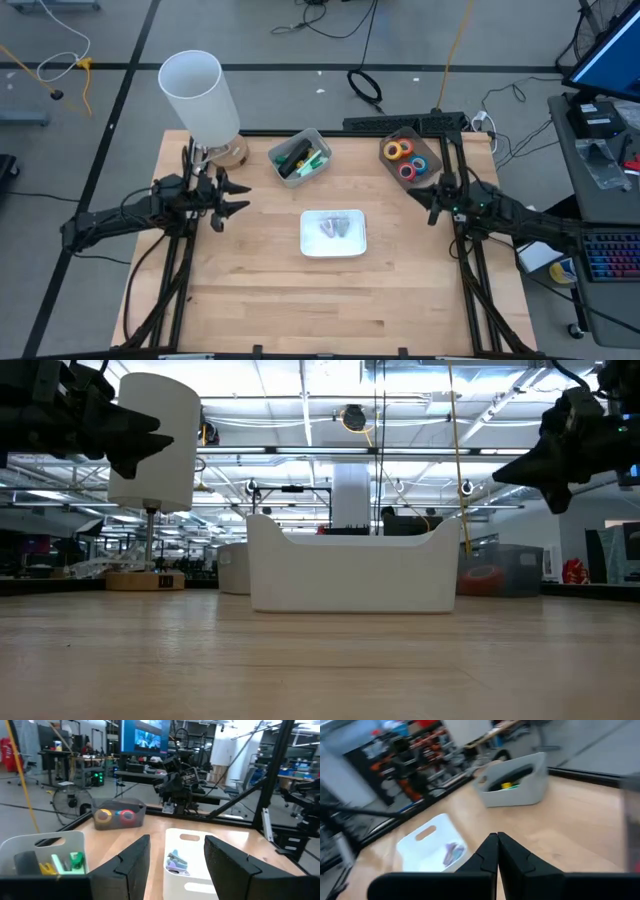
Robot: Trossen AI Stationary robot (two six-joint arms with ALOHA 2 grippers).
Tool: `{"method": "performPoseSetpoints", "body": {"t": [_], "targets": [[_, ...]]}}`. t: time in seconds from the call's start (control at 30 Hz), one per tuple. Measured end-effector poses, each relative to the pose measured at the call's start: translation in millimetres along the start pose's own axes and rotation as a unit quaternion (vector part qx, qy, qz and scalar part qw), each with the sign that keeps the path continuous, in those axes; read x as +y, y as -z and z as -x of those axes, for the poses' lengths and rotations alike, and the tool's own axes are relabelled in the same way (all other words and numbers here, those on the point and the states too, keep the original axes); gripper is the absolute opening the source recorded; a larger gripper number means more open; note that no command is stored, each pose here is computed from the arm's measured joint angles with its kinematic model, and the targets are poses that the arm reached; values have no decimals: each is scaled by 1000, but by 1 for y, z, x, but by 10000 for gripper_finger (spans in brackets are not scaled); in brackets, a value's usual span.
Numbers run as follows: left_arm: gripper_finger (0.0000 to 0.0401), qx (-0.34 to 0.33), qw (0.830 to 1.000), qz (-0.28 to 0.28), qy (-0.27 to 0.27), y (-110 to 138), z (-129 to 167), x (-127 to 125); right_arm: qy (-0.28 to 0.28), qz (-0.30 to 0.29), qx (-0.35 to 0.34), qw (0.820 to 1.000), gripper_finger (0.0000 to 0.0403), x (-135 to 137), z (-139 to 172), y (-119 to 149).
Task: Pick and place Stapler, Stapler remover, tape
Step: Return to Home Position
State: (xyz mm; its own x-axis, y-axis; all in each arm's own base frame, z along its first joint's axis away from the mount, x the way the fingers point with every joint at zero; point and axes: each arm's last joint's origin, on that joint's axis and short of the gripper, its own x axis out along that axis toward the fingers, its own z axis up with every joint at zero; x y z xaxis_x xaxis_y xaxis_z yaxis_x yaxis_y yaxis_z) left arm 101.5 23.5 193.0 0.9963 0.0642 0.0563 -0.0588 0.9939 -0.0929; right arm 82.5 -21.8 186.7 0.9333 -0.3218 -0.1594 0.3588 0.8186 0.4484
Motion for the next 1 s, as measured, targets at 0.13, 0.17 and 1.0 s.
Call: {"method": "performPoseSetpoints", "body": {"t": [0.13, 0.17, 1.0], "targets": [[186, 1, 1000, -2, 10, 0, 0, -1, -31, 13, 8, 999, 0, 1, -2, 3], [186, 1, 1000, -3, 11, 0, 0, -1, -30, 15, 11, 999, 0, 0, -3, 5], [186, 22, 1000, 0, 16, 4, 0, -1, -55, 14, 13, 998, 0, -2, -7, 13]]}}
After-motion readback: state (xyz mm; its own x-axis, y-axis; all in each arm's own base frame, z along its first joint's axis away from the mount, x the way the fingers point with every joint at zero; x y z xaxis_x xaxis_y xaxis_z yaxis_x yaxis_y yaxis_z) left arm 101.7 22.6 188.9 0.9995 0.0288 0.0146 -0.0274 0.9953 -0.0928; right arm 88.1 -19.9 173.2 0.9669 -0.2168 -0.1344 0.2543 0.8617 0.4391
